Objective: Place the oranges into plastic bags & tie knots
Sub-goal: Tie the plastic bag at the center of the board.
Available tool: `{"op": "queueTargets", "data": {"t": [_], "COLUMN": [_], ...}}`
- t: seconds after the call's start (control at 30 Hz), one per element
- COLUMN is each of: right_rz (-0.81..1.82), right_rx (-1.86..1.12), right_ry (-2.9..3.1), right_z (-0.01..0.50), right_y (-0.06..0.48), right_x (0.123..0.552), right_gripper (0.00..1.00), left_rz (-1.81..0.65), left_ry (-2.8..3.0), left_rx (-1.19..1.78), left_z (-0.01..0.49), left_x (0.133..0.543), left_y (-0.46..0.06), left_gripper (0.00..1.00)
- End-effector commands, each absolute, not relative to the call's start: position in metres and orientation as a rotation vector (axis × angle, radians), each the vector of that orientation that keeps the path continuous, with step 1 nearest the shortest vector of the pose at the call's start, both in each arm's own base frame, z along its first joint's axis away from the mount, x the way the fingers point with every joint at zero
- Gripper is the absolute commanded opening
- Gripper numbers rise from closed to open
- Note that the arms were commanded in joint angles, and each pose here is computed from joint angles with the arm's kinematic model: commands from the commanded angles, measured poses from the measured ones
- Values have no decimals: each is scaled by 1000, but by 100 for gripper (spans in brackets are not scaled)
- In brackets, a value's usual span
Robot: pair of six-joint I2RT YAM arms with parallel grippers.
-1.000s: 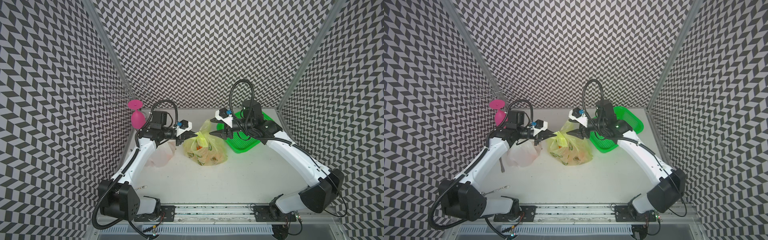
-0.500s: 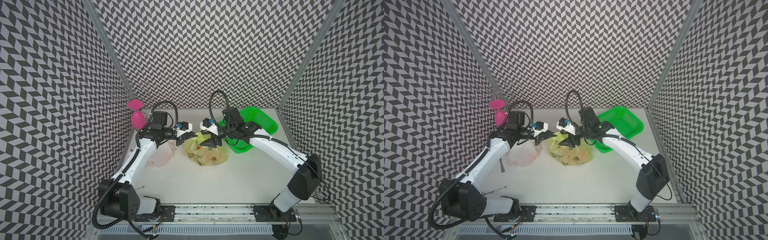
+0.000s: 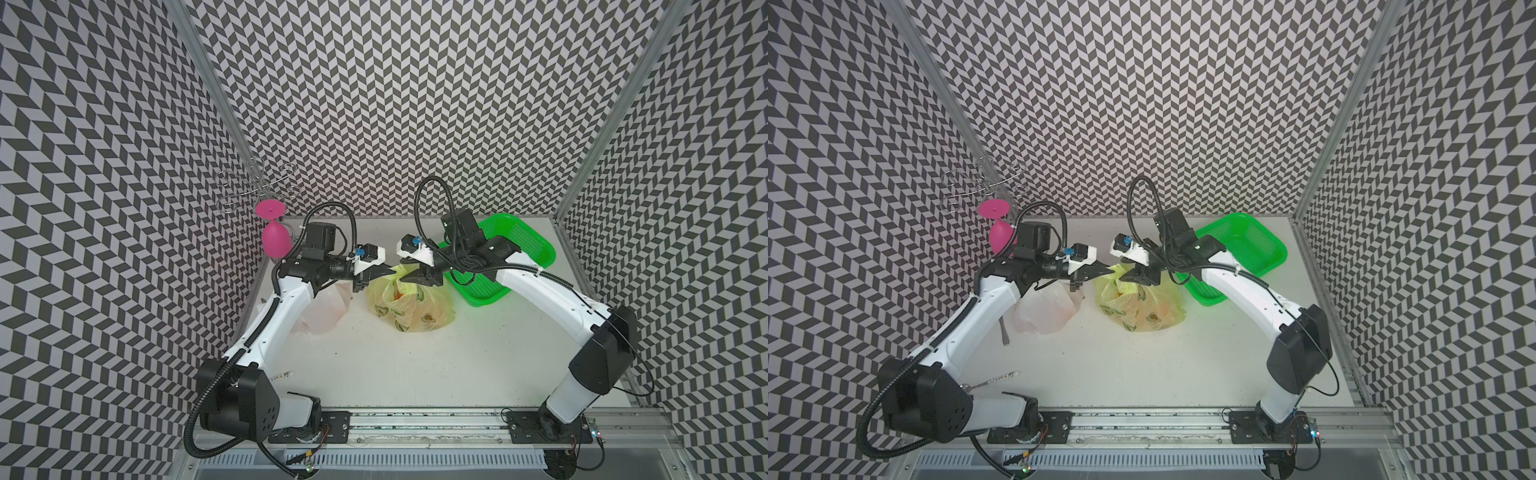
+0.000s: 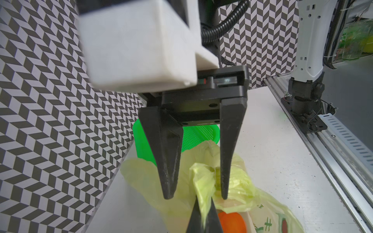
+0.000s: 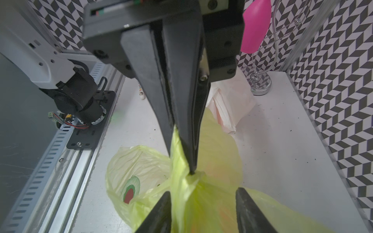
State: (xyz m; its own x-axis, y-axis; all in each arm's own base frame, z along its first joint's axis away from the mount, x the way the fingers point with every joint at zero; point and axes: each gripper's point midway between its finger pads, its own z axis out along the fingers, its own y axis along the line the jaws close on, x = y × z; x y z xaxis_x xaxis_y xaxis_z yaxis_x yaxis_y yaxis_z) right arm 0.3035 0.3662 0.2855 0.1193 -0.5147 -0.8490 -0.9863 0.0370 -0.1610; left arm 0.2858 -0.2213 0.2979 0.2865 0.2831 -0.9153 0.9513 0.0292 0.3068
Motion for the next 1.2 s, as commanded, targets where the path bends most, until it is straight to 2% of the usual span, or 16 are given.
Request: {"op": "queueTargets", "data": {"t": [0.0,0.13,0.27,0.37,0.5,0.6,0.77,0.93,1.07,1.17], "right_rz": [669,678,659,631,565,487,350,278,228,197], "right_rx": [-1623,-1659,-1669,-1666,-1642,-1599,-1506,-1431,-1352,-1307], "right_ry": [1485,1497,1502,1505,1495,1474,1451,1462,1479,1490], "right_z": [281,270,264,263,270,279,291,300,308,311], "right_y": [369,372,373,374,370,367,365,363,363,360], "right_x": [311,306,307,310,315,319,321,323,326,328], "right_gripper": [50,54,52,41,20,11,2,0,0,0], "left_rz": [-770,-773,-773,-768,-767,-750,-751,-758,-775,-791], "left_ry": [1150,1147,1153,1165,1198,1253,1321,1358,1383,1392], "left_rx": [1500,1500,1497,1492,1469,1435,1371,1319,1288,1274], "left_z": [306,307,308,307,308,307,307,309,308,307], "left_x": [277,277,277,279,283,291,300,305,310,311], "left_y": [-223,-224,-224,-224,-224,-222,-220,-217,-215,-214], "left_gripper": [0,0,0,0,0,0,0,0,6,20]}}
